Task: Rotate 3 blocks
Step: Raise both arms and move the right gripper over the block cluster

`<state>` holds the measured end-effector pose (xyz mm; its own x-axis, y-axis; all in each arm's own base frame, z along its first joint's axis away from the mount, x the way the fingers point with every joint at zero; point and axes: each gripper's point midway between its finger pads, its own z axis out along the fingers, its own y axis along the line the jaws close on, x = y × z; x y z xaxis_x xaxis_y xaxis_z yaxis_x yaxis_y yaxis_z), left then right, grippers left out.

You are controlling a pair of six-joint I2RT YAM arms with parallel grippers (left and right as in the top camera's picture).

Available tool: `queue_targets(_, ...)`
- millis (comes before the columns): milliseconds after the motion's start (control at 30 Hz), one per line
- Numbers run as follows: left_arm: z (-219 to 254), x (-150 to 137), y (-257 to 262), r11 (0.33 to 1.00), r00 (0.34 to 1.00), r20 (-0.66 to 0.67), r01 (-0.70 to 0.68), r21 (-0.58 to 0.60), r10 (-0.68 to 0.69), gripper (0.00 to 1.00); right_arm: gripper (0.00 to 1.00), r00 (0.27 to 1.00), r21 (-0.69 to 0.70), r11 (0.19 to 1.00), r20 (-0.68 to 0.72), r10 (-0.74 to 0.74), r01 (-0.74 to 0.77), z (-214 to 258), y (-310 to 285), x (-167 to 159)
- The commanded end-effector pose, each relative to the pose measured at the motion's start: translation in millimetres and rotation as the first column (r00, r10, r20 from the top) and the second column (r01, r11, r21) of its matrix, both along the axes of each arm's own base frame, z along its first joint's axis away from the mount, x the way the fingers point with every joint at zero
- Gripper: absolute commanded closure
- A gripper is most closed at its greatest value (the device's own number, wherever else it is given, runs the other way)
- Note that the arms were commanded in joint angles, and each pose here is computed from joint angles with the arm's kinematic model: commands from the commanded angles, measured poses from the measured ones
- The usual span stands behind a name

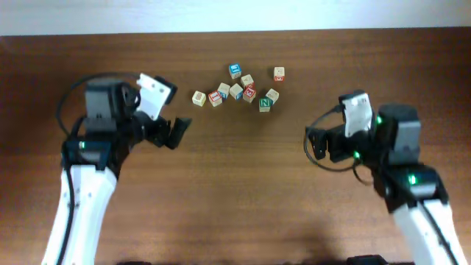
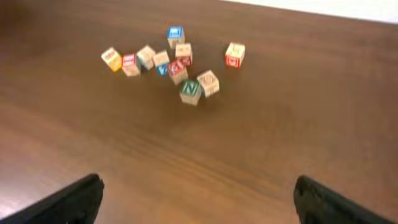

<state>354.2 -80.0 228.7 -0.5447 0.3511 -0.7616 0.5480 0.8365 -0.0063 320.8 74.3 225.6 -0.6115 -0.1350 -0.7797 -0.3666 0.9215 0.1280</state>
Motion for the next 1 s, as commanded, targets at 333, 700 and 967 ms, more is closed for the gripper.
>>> queue_targets(333,-5,21,-7,0.99,0.978,-0.197,-0.089,-0.108,0.066,0.01,0.02,0.933,0.107,0.975,-0.328,-0.148,0.193,-50,16,53)
queue_targets(700,-53,48,81,0.739,0.701,-0.247,-0.662,0.126,0.67,0.11,0.28,0.91,-0.17,0.954,-0.298,-0.288,0.246,-109,100,197)
queue_targets(967,-78,47,76,0.748,0.689,-0.298,-0.64,0.178,0.661,0.09,0.38,0.898,-0.25,0.954,-0.361,-0.251,0.166,-182,103,201)
